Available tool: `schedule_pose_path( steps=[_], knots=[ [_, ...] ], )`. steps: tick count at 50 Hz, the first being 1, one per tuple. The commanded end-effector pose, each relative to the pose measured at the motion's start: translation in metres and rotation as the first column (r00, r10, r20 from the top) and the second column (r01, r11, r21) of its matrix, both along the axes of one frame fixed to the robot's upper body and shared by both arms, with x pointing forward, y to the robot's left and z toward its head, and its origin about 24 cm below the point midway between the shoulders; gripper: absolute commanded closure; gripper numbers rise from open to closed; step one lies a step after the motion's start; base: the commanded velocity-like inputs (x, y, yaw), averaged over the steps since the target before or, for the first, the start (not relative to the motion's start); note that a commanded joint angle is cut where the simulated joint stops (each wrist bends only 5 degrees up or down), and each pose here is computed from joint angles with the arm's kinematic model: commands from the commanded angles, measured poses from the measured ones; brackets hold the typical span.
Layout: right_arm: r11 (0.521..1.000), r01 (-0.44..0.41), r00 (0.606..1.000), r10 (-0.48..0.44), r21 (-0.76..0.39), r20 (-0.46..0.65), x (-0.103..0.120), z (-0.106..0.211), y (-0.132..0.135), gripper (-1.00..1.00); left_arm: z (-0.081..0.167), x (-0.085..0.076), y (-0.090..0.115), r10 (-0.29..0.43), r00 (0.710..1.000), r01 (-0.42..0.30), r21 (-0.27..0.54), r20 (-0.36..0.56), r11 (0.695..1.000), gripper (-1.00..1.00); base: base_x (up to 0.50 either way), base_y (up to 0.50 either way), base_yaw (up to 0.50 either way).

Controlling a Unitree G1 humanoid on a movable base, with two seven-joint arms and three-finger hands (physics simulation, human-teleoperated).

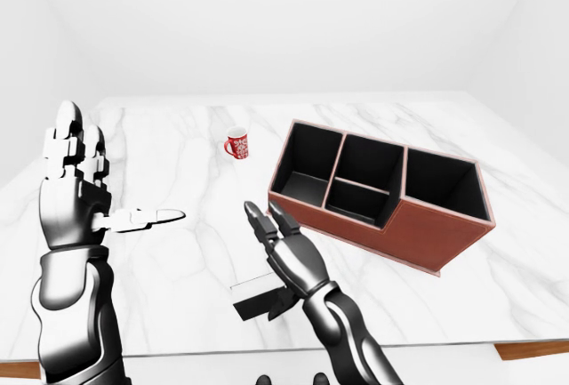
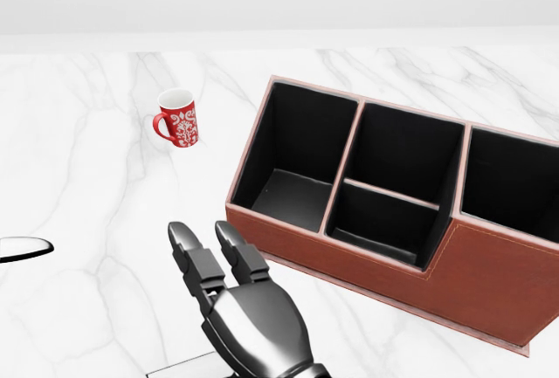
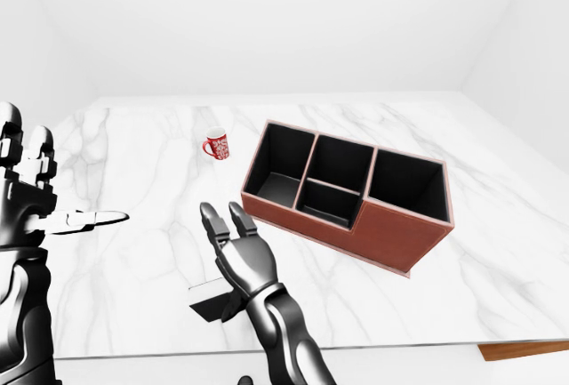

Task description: Pick up the book and place it in the right compartment of the caddy.

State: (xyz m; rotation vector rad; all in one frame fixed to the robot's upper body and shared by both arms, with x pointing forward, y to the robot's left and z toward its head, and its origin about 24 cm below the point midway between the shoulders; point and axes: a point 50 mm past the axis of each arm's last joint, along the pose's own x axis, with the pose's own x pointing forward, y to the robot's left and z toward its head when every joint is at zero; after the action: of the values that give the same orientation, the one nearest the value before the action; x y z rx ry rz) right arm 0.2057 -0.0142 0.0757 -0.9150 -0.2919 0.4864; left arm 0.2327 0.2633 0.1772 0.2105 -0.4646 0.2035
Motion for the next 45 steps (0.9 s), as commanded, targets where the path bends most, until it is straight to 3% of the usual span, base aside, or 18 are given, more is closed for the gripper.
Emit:
schedule_pose_path(
  steps=[1,45],
  knots=[
    [1.0,-0.001,1.0,0.001,-0.007,-0.011,0.001,-0.008,0.001,-1.0,0.0,0.0,0.001,0.002,1.0,-0.002,0.0,0.001,1.0,-1.0,0.0,0.0,0.0],
    [1.0,-0.009,0.999,0.008,-0.028,-0.049,0.004,-0.032,0.006,-1.0,0.007,-0.005,0.001,-0.004,1.0,0.003,0.011,0.03,1.0,-1.0,0.0,0.0,0.0]
  ],
)
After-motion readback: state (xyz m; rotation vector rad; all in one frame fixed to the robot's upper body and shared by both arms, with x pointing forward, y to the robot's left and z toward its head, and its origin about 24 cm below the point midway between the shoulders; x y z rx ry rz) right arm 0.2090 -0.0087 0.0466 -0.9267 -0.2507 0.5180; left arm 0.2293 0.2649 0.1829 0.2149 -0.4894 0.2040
